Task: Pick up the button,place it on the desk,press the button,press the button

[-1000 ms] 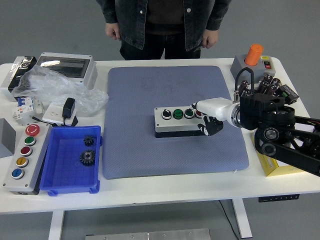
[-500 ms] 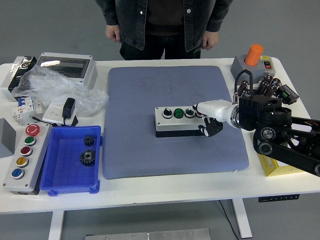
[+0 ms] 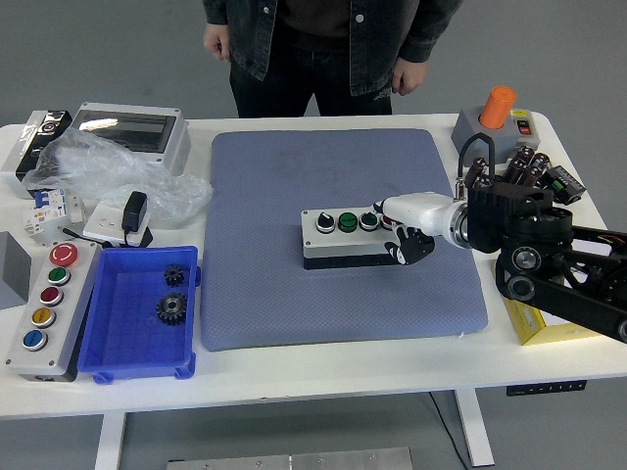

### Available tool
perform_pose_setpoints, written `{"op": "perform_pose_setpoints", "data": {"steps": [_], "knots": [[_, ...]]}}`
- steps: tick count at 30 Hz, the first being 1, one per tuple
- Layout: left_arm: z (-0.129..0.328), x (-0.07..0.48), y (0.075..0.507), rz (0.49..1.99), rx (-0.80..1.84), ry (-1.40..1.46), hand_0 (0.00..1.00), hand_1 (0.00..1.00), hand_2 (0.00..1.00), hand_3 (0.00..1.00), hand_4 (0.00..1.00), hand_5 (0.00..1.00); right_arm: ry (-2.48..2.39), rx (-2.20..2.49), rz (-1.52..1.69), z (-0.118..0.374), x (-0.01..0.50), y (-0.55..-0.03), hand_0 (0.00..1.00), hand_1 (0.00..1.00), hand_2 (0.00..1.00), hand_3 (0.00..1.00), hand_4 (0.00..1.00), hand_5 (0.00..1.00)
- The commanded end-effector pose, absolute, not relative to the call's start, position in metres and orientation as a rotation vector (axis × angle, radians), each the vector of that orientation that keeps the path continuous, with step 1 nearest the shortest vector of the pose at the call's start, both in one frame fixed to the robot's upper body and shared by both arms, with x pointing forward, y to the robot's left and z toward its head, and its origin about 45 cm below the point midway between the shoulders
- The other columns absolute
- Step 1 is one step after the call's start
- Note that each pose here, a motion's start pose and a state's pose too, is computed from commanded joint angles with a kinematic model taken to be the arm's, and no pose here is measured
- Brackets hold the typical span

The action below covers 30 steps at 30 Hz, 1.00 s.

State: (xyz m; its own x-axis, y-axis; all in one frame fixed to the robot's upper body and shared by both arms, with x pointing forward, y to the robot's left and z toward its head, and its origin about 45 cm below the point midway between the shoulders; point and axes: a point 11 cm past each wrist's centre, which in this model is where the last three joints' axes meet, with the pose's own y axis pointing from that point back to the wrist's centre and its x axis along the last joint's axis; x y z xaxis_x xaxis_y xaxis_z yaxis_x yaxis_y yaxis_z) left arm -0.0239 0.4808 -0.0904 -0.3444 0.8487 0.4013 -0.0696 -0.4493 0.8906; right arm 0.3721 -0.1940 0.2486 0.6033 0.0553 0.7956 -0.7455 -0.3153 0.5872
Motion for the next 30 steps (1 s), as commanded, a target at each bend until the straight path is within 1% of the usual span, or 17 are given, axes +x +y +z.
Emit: {"op": "perform_pose_setpoints", "data": {"steps": [6,17,18,29,30], "knots": [[-0.090,-0.026,0.481,1.856,1.243,1.084,0.709,0.759,0.682,0.701,0.766,0.445,-0.604,1.705,0.904,0.260,0.377,-0.200,0.329,0.272,0.212,0.863,0.446,0.002],[-0.091,-0.028,0.480,1.854,1.244,1.090,0.708,0.759,0.682,0.700,0.767,0.446,-0.598,1.683,0.863,0.250,0.374,-0.215,0.327,0.270,0.211,0.860,0.444,0.002],[-0.091,-0.028,0.480,1.854,1.244,1.090,0.709,0.759,0.682,0.699,0.767,0.445,-0.599,1.681,0.860,0.250,0.374,-0.216,0.326,0.269,0.210,0.848,0.442,0.002],[-0.091,-0.028,0.480,1.854,1.242,1.091,0.709,0.759,0.682,0.699,0.767,0.446,-0.597,1.669,0.843,0.245,0.374,-0.222,0.325,0.268,0.209,0.843,0.442,0.002],[-0.091,-0.029,0.480,1.854,1.243,1.091,0.709,0.759,0.681,0.699,0.767,0.445,-0.597,1.668,0.841,0.244,0.374,-0.222,0.325,0.269,0.209,0.830,0.444,0.002]]}}
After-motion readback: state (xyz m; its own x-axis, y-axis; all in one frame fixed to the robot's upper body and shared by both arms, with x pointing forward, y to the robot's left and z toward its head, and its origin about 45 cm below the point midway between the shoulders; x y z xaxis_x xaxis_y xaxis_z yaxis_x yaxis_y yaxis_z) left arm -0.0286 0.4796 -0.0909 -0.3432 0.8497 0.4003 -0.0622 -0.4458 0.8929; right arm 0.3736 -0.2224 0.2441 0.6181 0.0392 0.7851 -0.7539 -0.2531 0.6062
